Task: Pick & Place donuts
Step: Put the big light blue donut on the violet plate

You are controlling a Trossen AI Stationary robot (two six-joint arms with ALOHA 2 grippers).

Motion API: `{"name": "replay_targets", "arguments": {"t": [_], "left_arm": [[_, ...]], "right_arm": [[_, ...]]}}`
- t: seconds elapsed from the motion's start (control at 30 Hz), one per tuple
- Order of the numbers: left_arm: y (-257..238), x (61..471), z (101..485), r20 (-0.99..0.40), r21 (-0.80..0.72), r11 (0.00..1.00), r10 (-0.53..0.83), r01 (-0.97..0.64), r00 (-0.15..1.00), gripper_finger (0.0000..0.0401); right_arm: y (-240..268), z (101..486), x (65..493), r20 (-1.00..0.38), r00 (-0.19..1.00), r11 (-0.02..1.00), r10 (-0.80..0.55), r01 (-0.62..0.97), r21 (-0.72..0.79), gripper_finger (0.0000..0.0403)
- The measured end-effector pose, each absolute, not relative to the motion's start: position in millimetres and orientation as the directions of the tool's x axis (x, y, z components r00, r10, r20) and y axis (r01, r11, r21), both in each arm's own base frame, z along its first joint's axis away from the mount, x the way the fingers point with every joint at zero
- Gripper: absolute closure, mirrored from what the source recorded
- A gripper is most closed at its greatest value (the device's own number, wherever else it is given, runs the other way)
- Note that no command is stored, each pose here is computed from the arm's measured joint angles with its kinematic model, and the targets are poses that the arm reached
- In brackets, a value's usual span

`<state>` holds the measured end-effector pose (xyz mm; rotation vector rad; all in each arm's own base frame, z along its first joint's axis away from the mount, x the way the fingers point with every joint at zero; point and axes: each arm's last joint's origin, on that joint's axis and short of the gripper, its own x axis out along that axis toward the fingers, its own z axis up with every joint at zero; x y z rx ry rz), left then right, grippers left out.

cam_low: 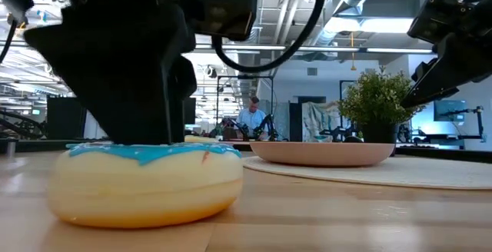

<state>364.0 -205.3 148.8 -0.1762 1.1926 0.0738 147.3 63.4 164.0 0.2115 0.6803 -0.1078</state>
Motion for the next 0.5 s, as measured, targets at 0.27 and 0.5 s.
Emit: {"name": "replay_targets", "arguments": {"t": [0.27, 0.5], "left_arm": [[-205.6, 363.8, 148.6, -0.931, -0.108, 0.982, -0.046, -0.152, 0.363, 0.0122], [-204.1, 364.4, 148.4, -0.935, -0.129, 0.980, -0.069, -0.152, 0.348, 0.0174]], "right_arm": [[63.5, 164.3, 147.4, -0.633, 0.774, 0.973, -0.029, 0.167, 0.160, 0.0249], [63.4, 164.2, 147.4, -0.633, 0.774, 0.973, -0.029, 0.167, 0.160, 0.0249]]}}
